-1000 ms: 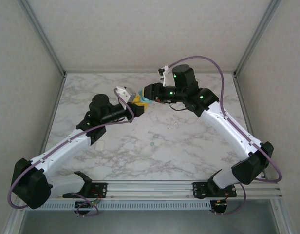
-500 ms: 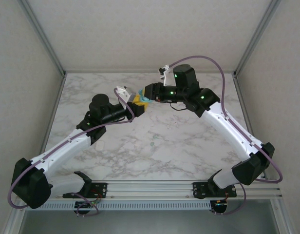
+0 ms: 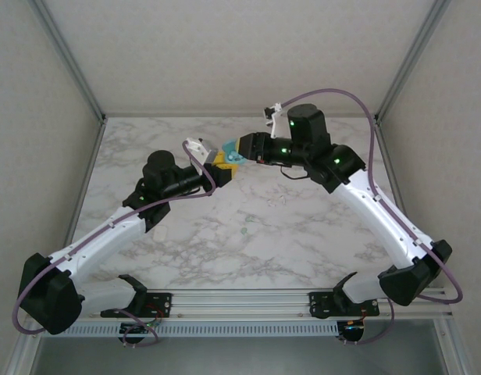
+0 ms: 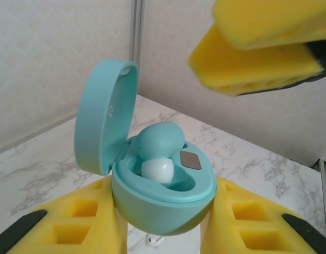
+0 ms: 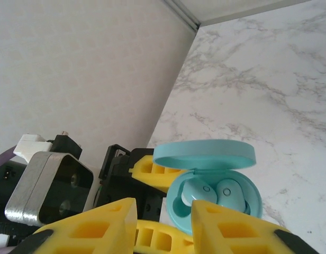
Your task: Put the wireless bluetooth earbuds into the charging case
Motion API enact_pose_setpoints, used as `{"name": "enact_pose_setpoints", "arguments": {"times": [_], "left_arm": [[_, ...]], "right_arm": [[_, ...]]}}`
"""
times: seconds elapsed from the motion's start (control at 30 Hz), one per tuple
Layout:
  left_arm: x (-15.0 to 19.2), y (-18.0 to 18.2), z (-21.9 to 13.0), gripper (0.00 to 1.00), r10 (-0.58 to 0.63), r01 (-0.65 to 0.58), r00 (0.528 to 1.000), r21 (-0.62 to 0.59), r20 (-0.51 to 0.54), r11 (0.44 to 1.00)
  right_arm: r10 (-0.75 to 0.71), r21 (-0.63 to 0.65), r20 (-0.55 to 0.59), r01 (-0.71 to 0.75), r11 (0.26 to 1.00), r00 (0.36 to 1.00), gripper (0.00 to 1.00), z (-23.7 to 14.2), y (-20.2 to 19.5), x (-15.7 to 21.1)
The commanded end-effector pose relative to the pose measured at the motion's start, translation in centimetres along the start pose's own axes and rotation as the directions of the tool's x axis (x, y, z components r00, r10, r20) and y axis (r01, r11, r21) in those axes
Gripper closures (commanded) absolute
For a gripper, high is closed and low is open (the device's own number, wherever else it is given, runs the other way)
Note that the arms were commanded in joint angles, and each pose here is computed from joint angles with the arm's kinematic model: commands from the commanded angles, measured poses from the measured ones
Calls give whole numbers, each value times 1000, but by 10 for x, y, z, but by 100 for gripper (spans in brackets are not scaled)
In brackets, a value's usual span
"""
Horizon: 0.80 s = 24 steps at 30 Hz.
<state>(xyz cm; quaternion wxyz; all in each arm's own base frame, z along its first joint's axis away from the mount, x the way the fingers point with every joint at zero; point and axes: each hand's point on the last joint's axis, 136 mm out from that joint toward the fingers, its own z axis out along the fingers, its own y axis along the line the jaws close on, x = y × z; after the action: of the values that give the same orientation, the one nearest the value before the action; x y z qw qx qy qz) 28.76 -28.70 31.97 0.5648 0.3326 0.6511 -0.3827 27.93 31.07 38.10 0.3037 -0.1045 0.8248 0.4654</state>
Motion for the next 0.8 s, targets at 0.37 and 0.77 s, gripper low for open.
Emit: {"name": "enact_pose_setpoints", "arguments": {"times": [0.37, 0.77], "left_arm": [[-16, -10, -2, 78, 66, -67, 997, 25, 43, 997], [-16, -10, -2, 78, 61, -63, 997, 28, 38, 998]], "right_arm": [[24, 70, -42, -21, 997, 999, 68, 8, -13, 8], [15, 53, -82, -11, 999, 997, 71, 26, -11, 8]]}}
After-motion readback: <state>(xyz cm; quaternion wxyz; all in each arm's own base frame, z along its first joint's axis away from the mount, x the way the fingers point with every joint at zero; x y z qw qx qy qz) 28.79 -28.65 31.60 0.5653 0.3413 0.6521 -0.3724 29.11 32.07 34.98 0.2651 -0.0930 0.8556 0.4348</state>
